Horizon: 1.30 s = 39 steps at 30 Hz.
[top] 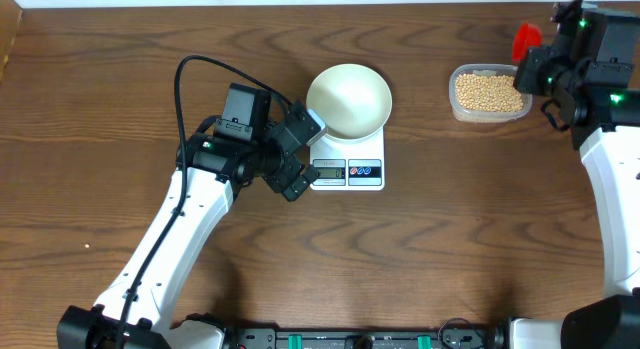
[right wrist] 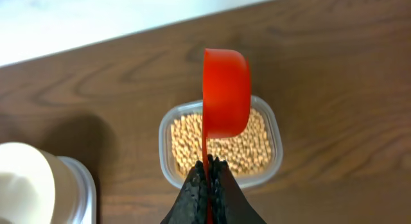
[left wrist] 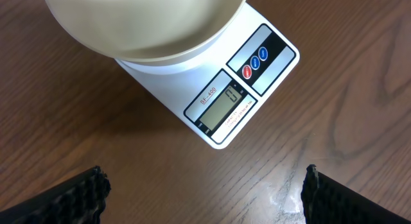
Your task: Scoop item into bowl and weigh 50g on scale
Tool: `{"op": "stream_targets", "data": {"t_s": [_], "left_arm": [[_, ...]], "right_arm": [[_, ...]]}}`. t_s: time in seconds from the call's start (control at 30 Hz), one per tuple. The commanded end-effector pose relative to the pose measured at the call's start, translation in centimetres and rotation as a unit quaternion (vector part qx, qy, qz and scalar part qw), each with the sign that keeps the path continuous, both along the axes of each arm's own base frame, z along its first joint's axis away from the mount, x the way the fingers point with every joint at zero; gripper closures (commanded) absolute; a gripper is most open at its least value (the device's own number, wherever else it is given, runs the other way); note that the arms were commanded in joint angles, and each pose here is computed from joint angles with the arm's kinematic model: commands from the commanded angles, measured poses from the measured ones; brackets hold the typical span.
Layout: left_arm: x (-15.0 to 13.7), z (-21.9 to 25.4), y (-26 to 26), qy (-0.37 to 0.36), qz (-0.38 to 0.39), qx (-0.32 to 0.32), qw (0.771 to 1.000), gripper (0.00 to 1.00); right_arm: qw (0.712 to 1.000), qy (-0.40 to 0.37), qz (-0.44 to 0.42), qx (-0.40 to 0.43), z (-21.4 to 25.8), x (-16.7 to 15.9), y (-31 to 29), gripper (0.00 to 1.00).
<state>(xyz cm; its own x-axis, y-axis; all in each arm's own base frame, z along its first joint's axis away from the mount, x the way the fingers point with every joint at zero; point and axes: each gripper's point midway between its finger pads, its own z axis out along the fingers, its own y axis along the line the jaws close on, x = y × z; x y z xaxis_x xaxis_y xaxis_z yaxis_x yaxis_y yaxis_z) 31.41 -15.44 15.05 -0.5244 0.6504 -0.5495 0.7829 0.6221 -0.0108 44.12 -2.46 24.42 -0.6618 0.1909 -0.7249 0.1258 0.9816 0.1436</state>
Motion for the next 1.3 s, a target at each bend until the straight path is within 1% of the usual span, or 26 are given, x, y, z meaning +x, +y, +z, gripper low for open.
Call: {"op": "stream_targets", "data": {"t_s": [0.0,0.27,0.37,0.4,0.5,0.93,1.27], "left_arm": [[0.1,0.4,0.1,-0.009,-0.002,0.002,1.000,0.02],[0.1,0.4,0.1,-0.008,-0.002,0.002,1.000,0.02],[0.1,0.4,0.1,-0.009,-0.002,0.002,1.000,0.02],[0.1,0.4,0.1,-0.008,-0.002,0.002,1.000,0.02],[0.1,0.4,0.1,-0.009,-0.002,0.002,1.000,0.02],[0.1,0.4,0.1,-0.009,-0.002,0.002,1.000,0.02],[0.1,0.4,0.1,-0.008,-0.002,0.002,1.000,0.02]], "right_arm": [[1.000,0.008,0.017,-0.009,0.3,-0.5,0.0,0.99],[0.998,0.036,0.048,-0.029,1.3,-1.9,0.4,0.99],[0.997,0.057,0.040,-0.036,0.6,-2.6,0.0,0.99],[0.995,0.077,0.039,-0.044,-0.3,-3.0,-0.3,0.99],[0.993,0.103,0.026,-0.059,-1.5,-3.2,-1.1,0.99],[0.986,0.146,0.035,-0.071,-6.1,-1.2,-1.5,0.99],[0.978,0.176,0.044,-0.107,-9.3,0.0,-2.6,0.99]]}}
